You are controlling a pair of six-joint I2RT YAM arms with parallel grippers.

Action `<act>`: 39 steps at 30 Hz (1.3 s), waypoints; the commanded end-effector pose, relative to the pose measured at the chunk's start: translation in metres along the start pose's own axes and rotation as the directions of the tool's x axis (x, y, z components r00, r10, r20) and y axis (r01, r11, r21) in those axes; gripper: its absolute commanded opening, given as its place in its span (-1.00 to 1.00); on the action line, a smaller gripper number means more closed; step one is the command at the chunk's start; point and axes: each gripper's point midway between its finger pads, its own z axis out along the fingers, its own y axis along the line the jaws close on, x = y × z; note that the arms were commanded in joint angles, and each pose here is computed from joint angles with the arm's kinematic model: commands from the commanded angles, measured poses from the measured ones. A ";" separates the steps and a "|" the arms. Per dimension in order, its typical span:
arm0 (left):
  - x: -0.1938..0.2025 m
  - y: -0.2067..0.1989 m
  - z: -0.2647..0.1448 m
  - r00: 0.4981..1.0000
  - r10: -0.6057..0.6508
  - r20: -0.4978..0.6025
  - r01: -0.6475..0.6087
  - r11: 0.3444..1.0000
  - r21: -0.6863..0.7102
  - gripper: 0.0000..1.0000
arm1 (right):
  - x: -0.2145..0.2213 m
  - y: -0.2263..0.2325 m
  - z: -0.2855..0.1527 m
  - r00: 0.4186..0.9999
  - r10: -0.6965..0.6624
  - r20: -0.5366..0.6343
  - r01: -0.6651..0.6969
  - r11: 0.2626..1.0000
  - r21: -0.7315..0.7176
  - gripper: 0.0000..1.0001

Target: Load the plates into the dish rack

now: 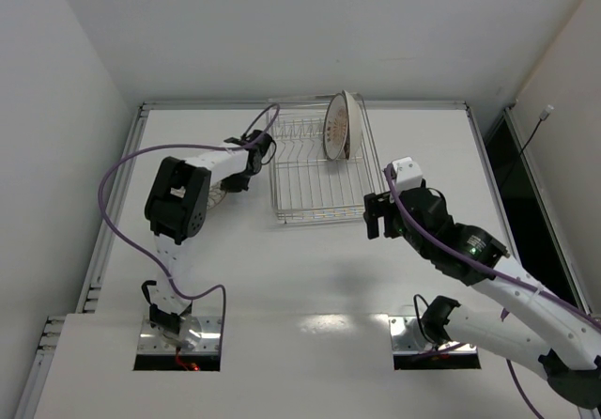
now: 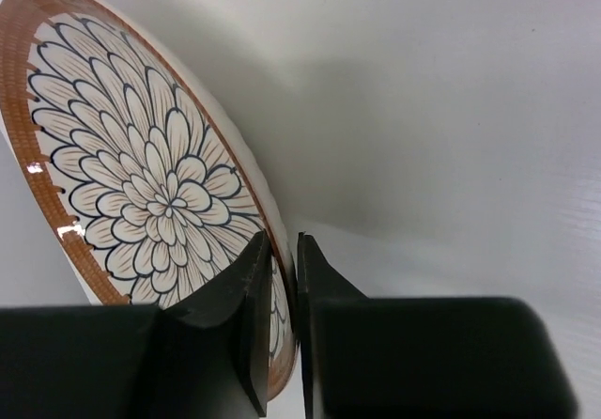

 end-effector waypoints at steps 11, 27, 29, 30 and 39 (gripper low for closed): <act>-0.090 0.068 -0.140 0.827 -0.410 0.385 0.345 0.910 0.228 -1.00 | -0.013 -0.024 -0.011 0.998 0.013 0.061 -0.020 0.994 0.107 0.49; -0.166 0.130 -0.378 0.208 -0.817 0.538 0.148 0.570 0.808 -1.00 | 0.017 -0.061 -0.020 0.995 0.086 0.057 -0.099 0.950 0.296 0.49; -0.180 0.114 -0.398 0.214 -0.827 0.520 0.038 0.539 0.841 -1.00 | 0.021 -0.062 -0.019 0.996 0.082 0.048 -0.092 0.950 0.300 0.49; -0.187 0.111 -0.407 0.202 -0.839 0.506 -0.002 0.516 0.856 -1.00 | 0.018 -0.061 -0.018 0.995 0.086 0.057 -0.099 0.950 0.297 0.49; -0.232 0.014 -0.430 0.365 -0.878 0.310 -0.331 0.189 0.924 -1.00 | 0.017 -0.063 -0.023 0.992 0.098 0.080 -0.117 0.950 0.288 0.53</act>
